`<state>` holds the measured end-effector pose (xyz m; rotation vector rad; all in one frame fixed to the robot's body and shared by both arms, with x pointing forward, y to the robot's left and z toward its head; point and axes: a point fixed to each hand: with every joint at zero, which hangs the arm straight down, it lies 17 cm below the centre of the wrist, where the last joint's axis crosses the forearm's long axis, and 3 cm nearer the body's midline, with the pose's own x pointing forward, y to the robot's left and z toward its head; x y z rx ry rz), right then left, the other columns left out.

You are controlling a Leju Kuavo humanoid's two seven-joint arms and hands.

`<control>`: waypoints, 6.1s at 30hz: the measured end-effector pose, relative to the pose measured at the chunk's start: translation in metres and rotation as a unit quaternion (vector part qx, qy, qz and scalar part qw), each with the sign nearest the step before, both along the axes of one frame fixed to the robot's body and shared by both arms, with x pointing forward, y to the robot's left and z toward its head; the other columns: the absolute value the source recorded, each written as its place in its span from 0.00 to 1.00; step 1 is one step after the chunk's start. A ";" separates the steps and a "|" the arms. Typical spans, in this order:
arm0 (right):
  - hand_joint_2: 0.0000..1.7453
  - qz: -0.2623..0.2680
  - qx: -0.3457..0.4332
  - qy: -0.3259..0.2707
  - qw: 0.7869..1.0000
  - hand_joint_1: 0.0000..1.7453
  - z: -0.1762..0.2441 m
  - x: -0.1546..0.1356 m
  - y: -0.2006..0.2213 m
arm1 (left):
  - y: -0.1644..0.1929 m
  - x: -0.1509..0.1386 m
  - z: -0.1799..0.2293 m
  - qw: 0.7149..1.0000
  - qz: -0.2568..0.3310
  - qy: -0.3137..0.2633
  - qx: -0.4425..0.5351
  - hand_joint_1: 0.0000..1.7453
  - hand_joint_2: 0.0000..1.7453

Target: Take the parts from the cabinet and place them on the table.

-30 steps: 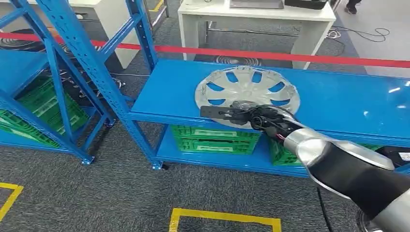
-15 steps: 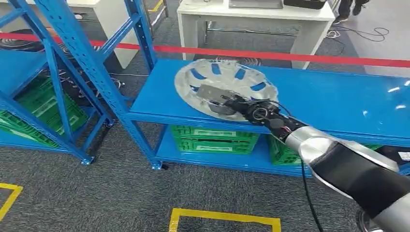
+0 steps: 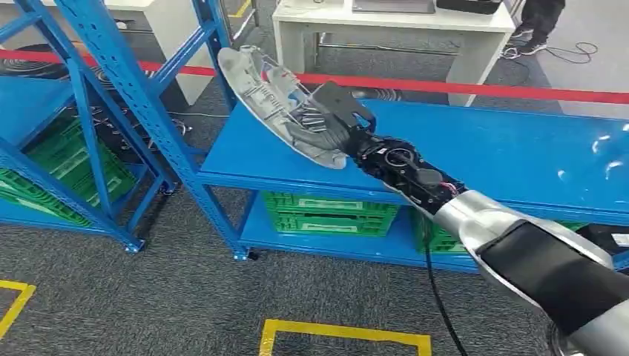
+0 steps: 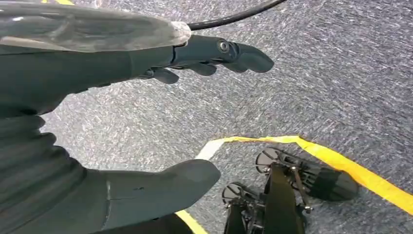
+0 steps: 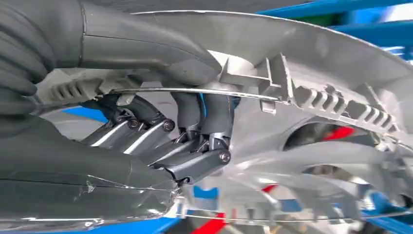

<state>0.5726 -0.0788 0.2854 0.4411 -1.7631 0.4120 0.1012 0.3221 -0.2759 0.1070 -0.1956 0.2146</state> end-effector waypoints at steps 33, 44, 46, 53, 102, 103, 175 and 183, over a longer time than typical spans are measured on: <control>1.00 0.106 0.207 -0.204 0.951 1.00 0.105 -0.164 0.034 | 0.000 0.000 0.000 1.000 0.012 0.001 0.007 0.00 1.00; 1.00 0.174 0.214 -0.224 0.935 1.00 0.098 -0.219 0.085 | 0.000 0.001 0.000 1.000 0.011 0.000 0.006 0.00 1.00; 1.00 0.177 0.210 -0.227 0.934 1.00 0.095 -0.226 0.093 | 0.000 0.001 0.000 1.000 0.011 0.000 0.006 0.00 1.00; 1.00 0.173 0.210 -0.225 0.936 1.00 0.094 -0.233 0.100 | 0.000 0.001 0.000 1.000 0.012 0.000 0.005 0.00 1.00; 1.00 0.282 0.257 -0.210 0.900 1.00 0.102 -0.277 0.113 | 0.016 -0.001 0.000 0.999 0.042 0.006 0.025 0.00 1.00; 1.00 0.282 0.257 -0.209 0.900 1.00 0.102 -0.276 0.113 | 0.016 -0.001 0.000 0.999 0.042 0.006 0.025 0.00 1.00; 1.00 0.284 0.263 -0.171 0.906 1.00 0.077 -0.265 0.122 | 0.017 -0.010 -0.002 0.997 0.065 0.028 0.031 0.00 1.00; 1.00 0.280 0.265 -0.169 0.907 1.00 0.076 -0.265 0.122 | 0.017 -0.010 -0.002 0.997 0.064 0.027 0.032 0.00 1.00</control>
